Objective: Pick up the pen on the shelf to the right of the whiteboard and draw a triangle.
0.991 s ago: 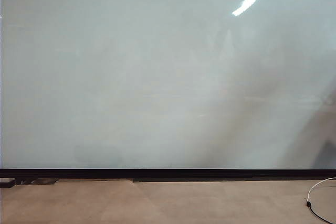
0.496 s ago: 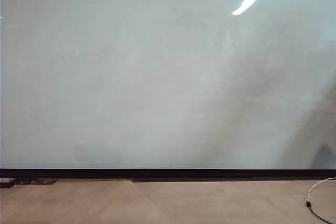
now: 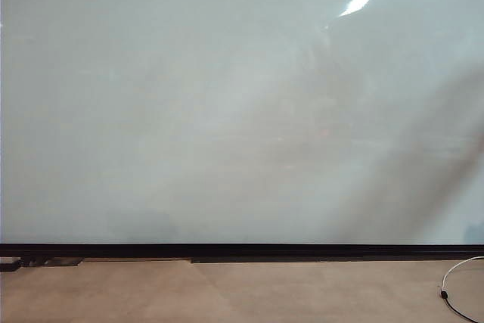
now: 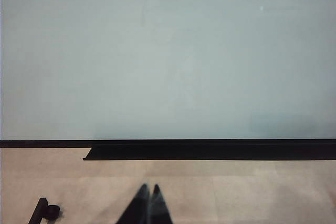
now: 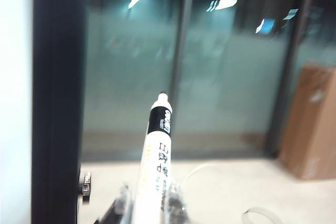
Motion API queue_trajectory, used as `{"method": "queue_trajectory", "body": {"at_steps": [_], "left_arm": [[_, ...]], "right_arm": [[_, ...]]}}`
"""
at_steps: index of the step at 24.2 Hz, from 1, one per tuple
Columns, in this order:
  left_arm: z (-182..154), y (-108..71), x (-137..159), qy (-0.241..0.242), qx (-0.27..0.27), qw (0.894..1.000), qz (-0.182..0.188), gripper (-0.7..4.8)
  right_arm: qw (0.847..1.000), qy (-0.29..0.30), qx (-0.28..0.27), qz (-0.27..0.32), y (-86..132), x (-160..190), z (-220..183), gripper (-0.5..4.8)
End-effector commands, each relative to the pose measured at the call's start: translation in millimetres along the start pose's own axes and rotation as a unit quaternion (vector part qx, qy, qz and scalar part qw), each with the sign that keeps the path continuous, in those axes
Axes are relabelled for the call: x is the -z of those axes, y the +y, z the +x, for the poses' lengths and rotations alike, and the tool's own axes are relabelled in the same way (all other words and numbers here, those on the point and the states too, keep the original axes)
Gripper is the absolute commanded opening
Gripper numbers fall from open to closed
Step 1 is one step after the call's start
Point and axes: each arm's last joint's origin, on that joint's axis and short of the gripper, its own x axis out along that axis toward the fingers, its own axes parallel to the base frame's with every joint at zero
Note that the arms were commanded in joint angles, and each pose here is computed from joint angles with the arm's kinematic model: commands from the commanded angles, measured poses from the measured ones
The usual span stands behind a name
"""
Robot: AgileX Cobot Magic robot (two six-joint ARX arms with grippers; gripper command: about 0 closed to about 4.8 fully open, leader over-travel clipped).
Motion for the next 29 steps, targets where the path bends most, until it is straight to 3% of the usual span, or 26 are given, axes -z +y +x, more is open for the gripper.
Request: {"method": "queue_trajectory", "body": {"at_steps": [1,3,5,10,15,17,23,29], "left_arm": [[-0.3,0.0,-2.3,-0.008,0.001,1.000,0.000,-0.05],[-0.3,0.1,-2.3,-0.008,0.001,1.000,0.000,-0.05],[-0.3,0.0,-2.3,-0.008,0.001,1.000,0.000,-0.05],[-0.3,0.1,-2.3,-0.008,0.001,1.000,0.000,-0.05],[-0.3,0.1,-2.3,-0.008,0.001,1.000,0.000,-0.05],[-0.3,0.0,-2.3,-0.008,0.001,1.000,0.000,-0.05],[-0.3,0.1,-2.3,-0.008,0.001,1.000,0.000,-0.05],[-0.3,0.1,-2.3,-0.008,0.001,1.000,0.000,-0.05]], "right_arm": [[0.999,-0.018,0.029,0.000,12.5,-20.2,-31.2,-0.03],[0.999,-0.022,0.017,0.017,23.7,-30.0,-45.7,-0.02],[0.998,-0.024,-0.028,0.051,36.4,-40.1,-53.0,-0.02],[0.975,-0.072,-0.177,0.113,73.5,-66.9,-60.6,-0.03],[0.934,-0.033,-0.309,0.174,111.9,-82.8,-49.5,-0.03],[0.891,-0.030,-0.421,0.170,146.3,-93.0,-38.2,-0.03],[0.844,-0.029,-0.509,0.168,195.8,-94.1,-16.1,-0.03],[0.841,-0.039,-0.512,0.169,216.1,-84.7,0.9,-0.03]]}}
